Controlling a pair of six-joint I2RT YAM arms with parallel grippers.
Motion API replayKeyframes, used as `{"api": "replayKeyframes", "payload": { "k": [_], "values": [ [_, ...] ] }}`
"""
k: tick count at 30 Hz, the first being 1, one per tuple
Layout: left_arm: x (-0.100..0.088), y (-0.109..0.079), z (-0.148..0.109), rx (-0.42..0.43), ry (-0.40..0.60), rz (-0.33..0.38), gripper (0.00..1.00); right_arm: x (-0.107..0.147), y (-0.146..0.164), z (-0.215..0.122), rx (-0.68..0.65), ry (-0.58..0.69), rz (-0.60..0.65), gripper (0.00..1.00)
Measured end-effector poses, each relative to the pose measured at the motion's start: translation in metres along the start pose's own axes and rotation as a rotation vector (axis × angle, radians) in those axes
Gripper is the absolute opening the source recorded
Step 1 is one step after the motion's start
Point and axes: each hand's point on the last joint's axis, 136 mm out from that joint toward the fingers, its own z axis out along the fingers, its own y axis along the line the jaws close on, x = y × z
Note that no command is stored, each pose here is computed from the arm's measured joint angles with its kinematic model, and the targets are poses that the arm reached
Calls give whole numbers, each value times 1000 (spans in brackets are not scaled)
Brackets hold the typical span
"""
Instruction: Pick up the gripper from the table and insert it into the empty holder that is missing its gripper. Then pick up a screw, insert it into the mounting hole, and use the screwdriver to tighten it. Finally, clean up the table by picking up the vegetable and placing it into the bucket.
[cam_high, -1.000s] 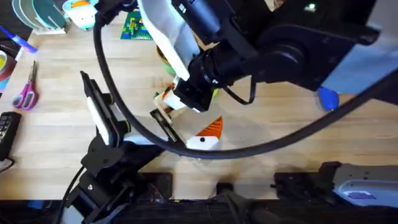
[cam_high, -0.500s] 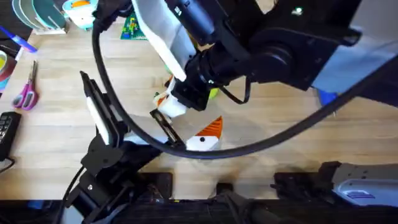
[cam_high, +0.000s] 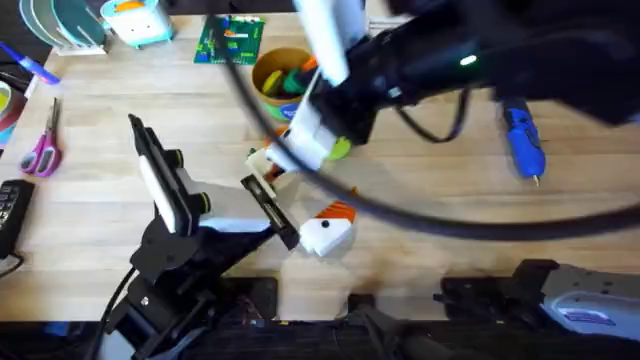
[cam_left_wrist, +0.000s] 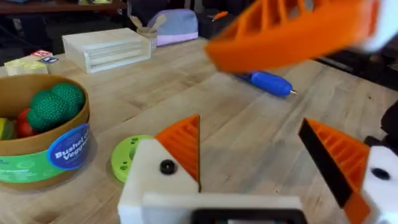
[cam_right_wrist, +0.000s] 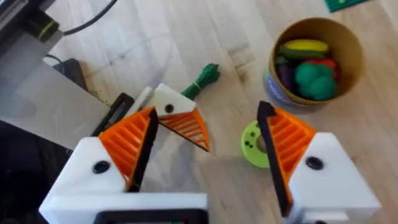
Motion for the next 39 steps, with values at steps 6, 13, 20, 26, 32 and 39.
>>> {"api": "replayKeyframes", "payload": {
  "k": [6, 13, 20, 26, 32, 39],
  "values": [
    [0, 0, 0, 0, 0, 0, 991, 9, -23, -55, 82, -27, 63, 974],
    [0, 0, 0, 0, 0, 0, 991, 23, -20, -108, 130, -55, 88, 976],
    [0, 0, 0, 0, 0, 0, 930, 43, 10, -158, 107, -86, 52, 978],
    [0, 0, 0, -2, 0, 4, 483, 88, 47, -165, -50, 65, 19, 978],
    [0, 0, 0, -2, 0, 10, 9, 96, 55, -165, -94, 94, -1, 980],
    [0, -1, 0, 5, 0, 23, 9, 97, 51, -168, -63, 90, 24, 982]
  ]
}}
